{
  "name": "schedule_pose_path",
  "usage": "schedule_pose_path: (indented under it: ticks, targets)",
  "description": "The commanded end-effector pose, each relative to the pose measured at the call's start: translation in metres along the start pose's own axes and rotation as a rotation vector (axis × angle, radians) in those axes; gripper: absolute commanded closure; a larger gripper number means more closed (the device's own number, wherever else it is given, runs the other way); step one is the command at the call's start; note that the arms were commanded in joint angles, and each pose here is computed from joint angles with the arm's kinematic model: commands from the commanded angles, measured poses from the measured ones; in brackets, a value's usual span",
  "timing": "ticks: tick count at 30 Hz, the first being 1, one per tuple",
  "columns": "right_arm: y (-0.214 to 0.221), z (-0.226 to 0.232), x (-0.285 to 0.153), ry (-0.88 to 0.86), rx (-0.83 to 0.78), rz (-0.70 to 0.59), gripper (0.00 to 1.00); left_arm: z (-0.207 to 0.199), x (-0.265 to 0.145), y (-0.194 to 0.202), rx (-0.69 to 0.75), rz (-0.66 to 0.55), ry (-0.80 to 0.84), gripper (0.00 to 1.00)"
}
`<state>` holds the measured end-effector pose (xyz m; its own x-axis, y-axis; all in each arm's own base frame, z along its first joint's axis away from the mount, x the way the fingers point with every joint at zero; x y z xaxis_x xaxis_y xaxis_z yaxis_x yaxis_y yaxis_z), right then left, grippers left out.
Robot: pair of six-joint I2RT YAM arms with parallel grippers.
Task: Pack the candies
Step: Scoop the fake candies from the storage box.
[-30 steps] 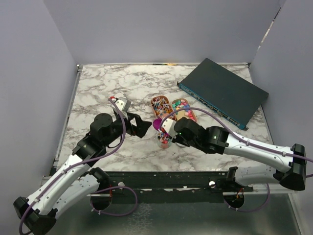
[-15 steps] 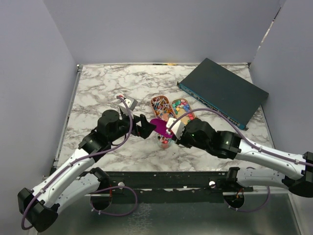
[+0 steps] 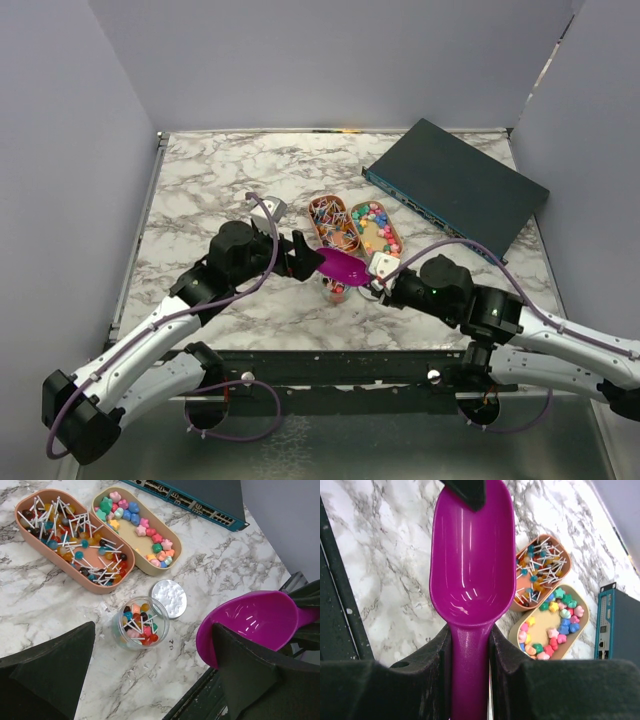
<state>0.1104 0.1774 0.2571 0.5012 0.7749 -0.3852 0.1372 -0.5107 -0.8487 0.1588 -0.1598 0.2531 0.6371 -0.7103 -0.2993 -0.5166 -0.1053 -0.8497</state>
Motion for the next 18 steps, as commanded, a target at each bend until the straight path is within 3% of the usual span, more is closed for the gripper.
schedule_pose_path:
  ticks: [1, 9, 18]
  targets:
    - [-0.027, -0.006, -0.009, 0.024, 0.012, -0.257, 0.99, 0.003, 0.004, -0.003, -0.009, -0.003, -0.046, 0.01]
    - [-0.038, -0.01, -0.022, 0.071, 0.04, -0.404, 0.99, 0.005, 0.007, -0.001, -0.012, 0.008, -0.056, 0.01]
    - [-0.021, -0.013, -0.001, 0.136, 0.053, -0.117, 0.99, 0.003, 0.004, -0.012, -0.009, -0.042, -0.089, 0.01]
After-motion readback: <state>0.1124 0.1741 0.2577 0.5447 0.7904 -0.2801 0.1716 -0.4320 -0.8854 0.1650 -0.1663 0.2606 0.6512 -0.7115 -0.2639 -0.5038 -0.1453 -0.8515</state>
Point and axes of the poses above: each gripper's point midway between its finger pads, its own x axis out along the fingers, its own z axis along the line the jaws close on, y = z × x, the point moved 10 cm from there along -x, back along the fingers
